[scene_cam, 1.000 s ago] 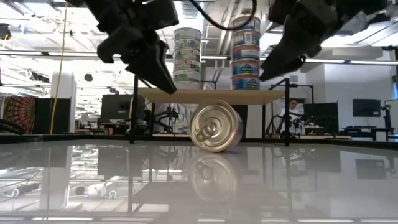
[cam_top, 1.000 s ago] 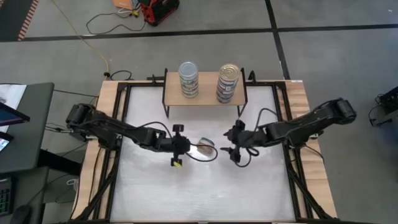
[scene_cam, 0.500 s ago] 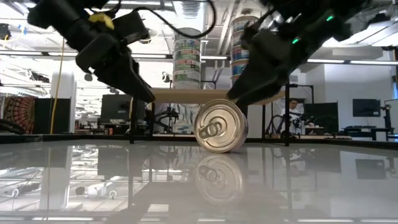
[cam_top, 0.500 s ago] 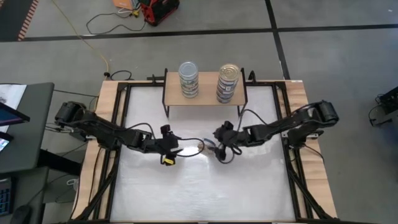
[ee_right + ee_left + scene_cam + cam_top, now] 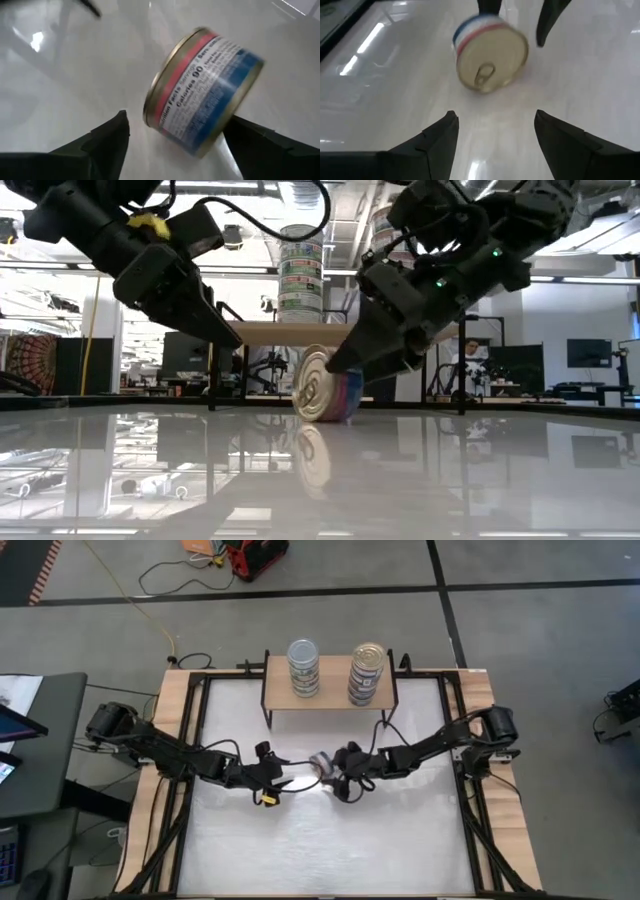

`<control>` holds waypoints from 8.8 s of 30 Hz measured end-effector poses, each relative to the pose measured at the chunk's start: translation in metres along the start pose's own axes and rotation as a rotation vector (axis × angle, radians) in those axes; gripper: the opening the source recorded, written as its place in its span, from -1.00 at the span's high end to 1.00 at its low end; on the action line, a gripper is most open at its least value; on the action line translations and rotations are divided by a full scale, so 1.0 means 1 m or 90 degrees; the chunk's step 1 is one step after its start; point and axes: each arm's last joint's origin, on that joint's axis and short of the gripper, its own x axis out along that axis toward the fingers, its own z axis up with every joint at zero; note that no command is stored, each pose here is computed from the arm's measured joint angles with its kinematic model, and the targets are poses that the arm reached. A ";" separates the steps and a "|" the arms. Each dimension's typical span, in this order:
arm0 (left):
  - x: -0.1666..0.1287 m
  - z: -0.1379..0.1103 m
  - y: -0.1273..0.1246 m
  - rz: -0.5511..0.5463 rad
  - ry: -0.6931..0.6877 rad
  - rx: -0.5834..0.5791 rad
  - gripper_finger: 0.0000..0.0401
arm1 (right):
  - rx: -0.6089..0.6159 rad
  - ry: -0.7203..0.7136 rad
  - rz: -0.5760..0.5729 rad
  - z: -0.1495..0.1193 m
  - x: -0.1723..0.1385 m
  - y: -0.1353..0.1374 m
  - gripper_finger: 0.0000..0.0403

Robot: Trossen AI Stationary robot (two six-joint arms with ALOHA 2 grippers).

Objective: Stack canned seafood by type on shelf
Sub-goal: Stack the blue pink tuna can on top of the other blue pink cans on the shelf

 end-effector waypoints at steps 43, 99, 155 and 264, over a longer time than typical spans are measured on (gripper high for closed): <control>0.056 -0.018 0.055 -0.127 -0.039 0.062 -0.25 | -0.089 0.006 -0.102 0.037 0.024 -0.025 -0.52; 0.003 -0.003 -0.022 -0.156 -0.053 0.031 -0.24 | -0.104 0.068 0.010 0.009 0.009 0.034 0.17; 0.025 0.003 -0.045 0.038 0.097 0.145 0.11 | -0.181 0.102 -0.001 0.024 -0.042 0.041 -0.50; -0.035 0.062 -0.008 -0.008 -0.286 0.005 -0.58 | -0.822 -0.147 -0.655 0.159 -0.206 0.034 -0.12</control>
